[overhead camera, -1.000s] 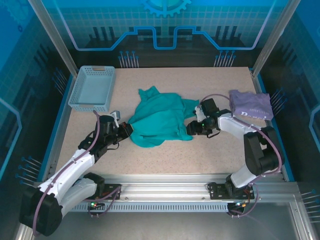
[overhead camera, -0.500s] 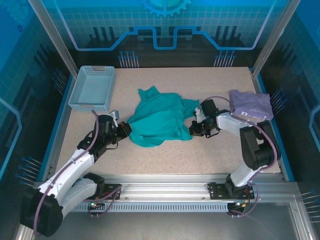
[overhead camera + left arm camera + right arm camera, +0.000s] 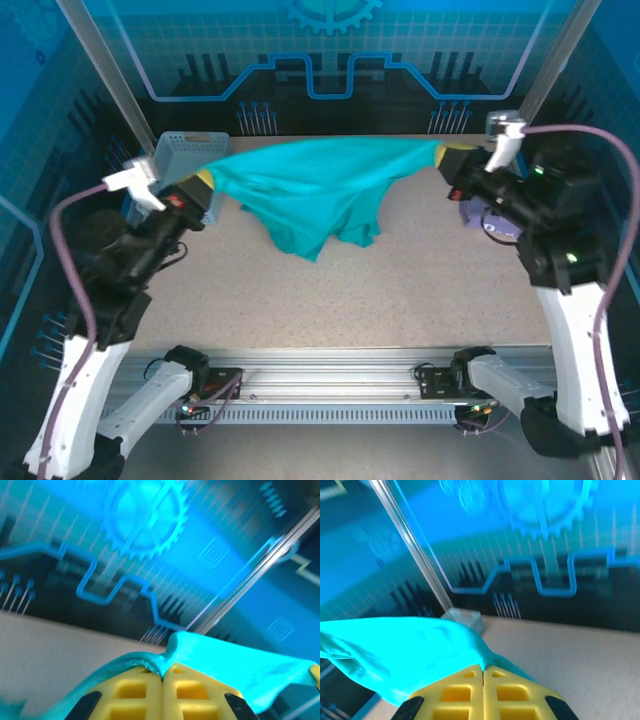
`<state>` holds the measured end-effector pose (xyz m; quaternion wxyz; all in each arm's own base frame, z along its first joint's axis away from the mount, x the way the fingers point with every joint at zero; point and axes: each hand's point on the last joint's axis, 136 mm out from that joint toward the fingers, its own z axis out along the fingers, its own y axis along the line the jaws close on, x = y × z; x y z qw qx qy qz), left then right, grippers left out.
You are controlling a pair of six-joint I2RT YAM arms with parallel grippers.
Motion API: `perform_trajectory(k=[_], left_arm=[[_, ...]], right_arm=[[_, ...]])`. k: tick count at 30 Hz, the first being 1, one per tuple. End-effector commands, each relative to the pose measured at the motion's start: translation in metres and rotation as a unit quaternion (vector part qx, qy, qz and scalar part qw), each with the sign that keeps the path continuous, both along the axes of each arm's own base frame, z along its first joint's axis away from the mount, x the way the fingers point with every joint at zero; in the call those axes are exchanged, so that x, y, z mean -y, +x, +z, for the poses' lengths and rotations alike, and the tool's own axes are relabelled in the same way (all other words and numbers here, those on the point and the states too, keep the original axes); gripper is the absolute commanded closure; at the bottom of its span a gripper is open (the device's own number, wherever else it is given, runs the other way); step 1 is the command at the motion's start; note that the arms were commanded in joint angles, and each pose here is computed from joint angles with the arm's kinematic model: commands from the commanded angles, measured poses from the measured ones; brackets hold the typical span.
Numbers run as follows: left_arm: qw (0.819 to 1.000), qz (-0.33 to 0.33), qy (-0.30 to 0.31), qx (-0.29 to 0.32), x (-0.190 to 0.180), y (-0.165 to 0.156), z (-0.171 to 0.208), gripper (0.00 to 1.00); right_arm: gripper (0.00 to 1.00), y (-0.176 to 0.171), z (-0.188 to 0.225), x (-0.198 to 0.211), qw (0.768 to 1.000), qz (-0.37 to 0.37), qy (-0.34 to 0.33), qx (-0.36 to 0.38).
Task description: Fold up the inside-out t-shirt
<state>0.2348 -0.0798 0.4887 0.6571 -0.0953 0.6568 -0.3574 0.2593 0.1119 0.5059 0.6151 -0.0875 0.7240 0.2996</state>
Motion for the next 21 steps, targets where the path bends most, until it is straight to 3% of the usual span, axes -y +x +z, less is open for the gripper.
perform_trajectory(k=[1,5,9,12,17,21], left_arm=[[0.998,0.054,0.022,0.028,-0.021,-0.012,0.025,1.0],[0.996,0.081,0.037,-0.006,-0.024,0.015,0.01,1.0],[0.99,0.104,0.074,-0.06,-0.017,0.081,-0.027,1.0],[0.988,0.115,0.07,-0.072,-0.023,0.131,-0.028,1.0],[0.994,0.097,0.041,-0.036,-0.028,0.181,0.03,1.0],[0.996,0.078,0.04,0.033,-0.024,0.164,0.101,1.0]], right_arm=[[1.0,-0.018,0.009,0.022,0.998,-0.053,-0.013,-0.005],[1.0,-0.02,0.015,0.031,0.997,-0.081,-0.007,0.013],[1.0,0.028,-0.009,0.032,0.995,-0.103,-0.012,-0.014],[1.0,0.074,-0.009,0.035,0.993,-0.12,-0.011,-0.016],[1.0,0.12,0.039,0.039,0.992,-0.122,0.013,0.027],[1.0,0.112,0.093,0.039,0.99,-0.117,0.014,0.084]])
